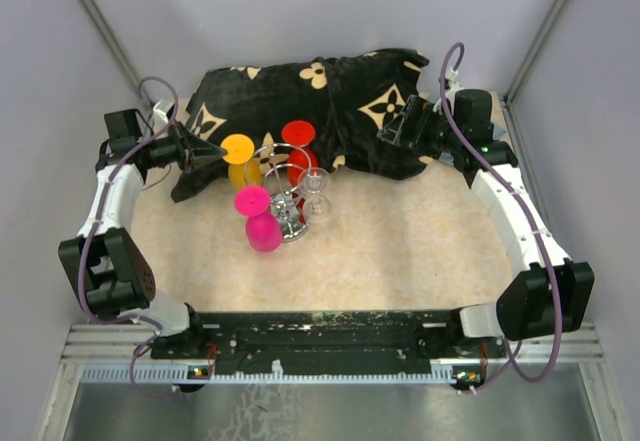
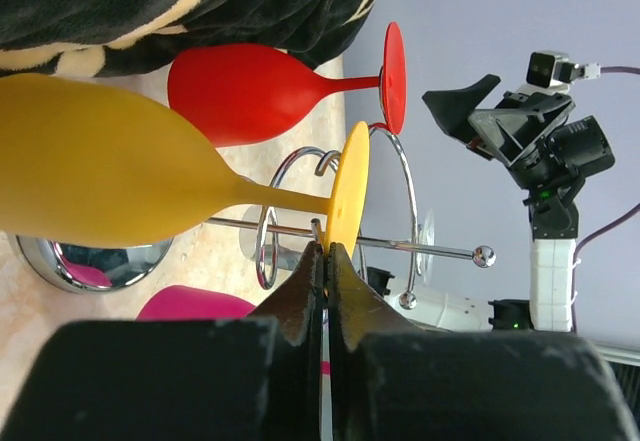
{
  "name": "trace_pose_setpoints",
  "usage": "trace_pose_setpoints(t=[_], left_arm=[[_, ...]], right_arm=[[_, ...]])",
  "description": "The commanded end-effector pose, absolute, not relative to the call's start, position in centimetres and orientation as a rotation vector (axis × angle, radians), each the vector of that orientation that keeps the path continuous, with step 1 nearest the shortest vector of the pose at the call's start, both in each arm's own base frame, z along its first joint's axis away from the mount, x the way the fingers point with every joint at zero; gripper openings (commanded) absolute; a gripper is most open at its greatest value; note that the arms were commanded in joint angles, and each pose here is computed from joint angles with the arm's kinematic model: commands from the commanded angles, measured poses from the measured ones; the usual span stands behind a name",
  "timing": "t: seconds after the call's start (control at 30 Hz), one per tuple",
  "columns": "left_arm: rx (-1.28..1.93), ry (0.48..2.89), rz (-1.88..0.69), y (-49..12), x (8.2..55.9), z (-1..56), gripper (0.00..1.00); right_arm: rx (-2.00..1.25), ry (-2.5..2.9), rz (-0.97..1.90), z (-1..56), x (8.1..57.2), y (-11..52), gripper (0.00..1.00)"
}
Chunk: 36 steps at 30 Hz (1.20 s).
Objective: Take the wine glass off the wine glass rack
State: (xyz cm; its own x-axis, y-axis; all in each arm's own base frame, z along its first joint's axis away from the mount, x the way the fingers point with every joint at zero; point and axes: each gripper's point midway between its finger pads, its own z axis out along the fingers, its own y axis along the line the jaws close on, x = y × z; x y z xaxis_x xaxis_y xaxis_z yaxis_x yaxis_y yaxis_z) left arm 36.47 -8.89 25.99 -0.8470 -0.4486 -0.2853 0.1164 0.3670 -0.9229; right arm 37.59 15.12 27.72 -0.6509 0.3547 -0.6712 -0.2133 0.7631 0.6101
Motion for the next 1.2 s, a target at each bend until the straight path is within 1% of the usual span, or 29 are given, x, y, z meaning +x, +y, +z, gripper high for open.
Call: trace_pose_setpoints(t=[0.0, 0.37, 0.73, 0.9, 0.97, 1.0, 1.07, 1.17], left_arm=[[-0.311, 2.111, -1.542, -8.1, 36.7, 27.2, 0.0], [-0.411, 2.026, -1.663, -7.9, 37.8, 29.1, 0.0], [-0.442, 2.02, -1.59, -5.4, 38.2, 28.3, 0.0], [-0.273, 2.016, -1.377, -2.8, 40.0, 30.4, 0.0], [-0.161, 1.997, -1.273, -2.2, 41.2, 32.5, 0.0], [-0.086, 1.961, -1.219, -2.1, 41.7, 34.5, 0.0], [0.034, 1.911, -1.139, -2.8, 42.4, 37.0, 0.0], [0.213, 1.837, -1.094, -5.5, 42.7, 40.4, 0.0]], right_arm=[[0.055, 2.017, 0.873, 30.6, 37.5, 15.4, 0.95], [0.057, 2.027, 0.894, 29.9, 37.1, 15.6, 0.97], [0.059, 2.027, 0.886, 30.1, 36.7, 15.5, 0.98], [0.051, 2.022, 0.899, 30.6, 36.6, 15.7, 0.98], [0.042, 2.017, 0.906, 31.2, 36.9, 15.8, 0.98], [0.039, 2.02, 0.907, 31.3, 37.1, 15.9, 0.98], [0.025, 2.028, 0.909, 31.6, 37.7, 16.0, 0.98], [-0.014, 2.048, 0.879, 32.3, 39.2, 16.1, 0.98]])
